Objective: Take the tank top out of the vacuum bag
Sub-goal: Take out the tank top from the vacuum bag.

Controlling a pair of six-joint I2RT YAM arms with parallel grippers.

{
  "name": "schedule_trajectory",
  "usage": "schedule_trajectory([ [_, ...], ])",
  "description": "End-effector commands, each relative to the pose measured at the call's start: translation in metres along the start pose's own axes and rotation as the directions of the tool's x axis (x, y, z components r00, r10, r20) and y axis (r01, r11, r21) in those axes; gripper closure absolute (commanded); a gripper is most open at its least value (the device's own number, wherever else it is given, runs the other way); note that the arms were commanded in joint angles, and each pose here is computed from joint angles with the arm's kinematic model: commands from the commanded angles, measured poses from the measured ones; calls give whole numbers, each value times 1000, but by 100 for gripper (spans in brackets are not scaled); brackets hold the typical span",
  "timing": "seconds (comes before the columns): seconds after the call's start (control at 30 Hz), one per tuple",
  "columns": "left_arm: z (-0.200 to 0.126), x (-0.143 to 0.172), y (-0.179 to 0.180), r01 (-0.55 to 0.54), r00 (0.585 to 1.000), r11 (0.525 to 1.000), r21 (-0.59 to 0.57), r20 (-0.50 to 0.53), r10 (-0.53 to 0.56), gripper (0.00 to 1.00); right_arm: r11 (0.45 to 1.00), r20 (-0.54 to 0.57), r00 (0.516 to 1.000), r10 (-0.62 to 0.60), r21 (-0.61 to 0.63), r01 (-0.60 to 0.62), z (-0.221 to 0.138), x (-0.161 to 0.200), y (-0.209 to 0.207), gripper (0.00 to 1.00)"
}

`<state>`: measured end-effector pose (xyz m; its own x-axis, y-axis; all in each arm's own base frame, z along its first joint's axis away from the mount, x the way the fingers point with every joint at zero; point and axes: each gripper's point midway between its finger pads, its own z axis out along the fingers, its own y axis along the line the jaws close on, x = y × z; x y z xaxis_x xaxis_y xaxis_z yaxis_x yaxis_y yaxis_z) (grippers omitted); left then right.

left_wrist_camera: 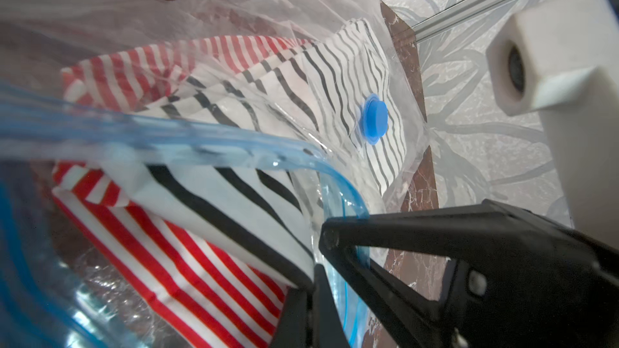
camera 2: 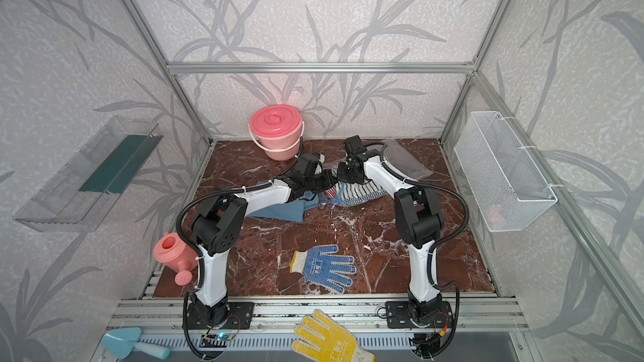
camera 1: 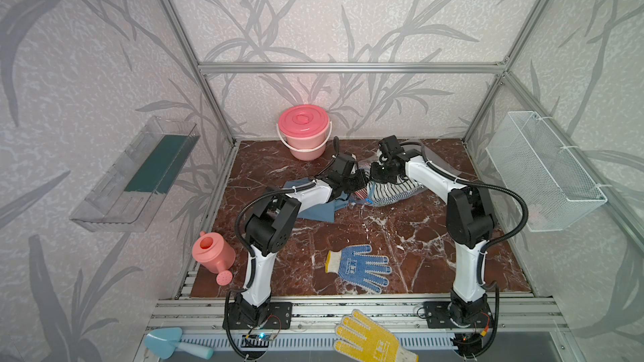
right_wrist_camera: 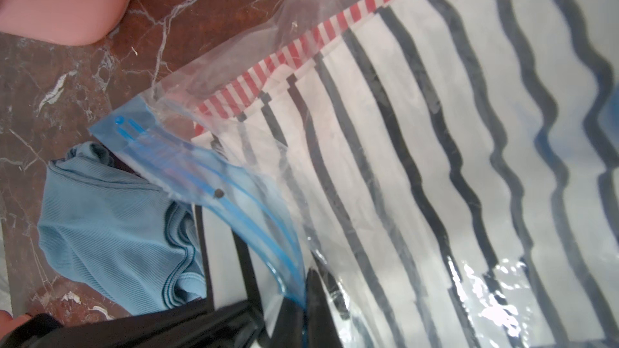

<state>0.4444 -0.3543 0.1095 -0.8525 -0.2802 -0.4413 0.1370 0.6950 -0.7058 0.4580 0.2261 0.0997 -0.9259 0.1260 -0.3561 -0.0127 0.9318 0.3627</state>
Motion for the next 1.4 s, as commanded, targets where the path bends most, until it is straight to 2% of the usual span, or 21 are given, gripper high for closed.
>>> schedule_trajectory([
  [0.0, -25, -22, -35, -68, 996, 997, 35, 55, 66, 100, 999, -7, 1000, -17, 45, 17, 3, 0, -7, 100],
  [0.5, -42, -28, -39, -98, 993, 995, 22, 72, 96, 100, 999, -31, 999, -11, 48, 13, 14, 6, -11, 100],
  [1.1, -50, -24, -14, -40, 995, 999, 7, 92, 39, 100, 997, -2, 1000, -2, -81, 2, 17, 11, 4, 100],
  [1.37, -49, -22, -11, -21, 996, 1000, 8, 89, 20, 100, 998, -8, 1000, 10, -62, -10, 17, 13, 0, 100],
])
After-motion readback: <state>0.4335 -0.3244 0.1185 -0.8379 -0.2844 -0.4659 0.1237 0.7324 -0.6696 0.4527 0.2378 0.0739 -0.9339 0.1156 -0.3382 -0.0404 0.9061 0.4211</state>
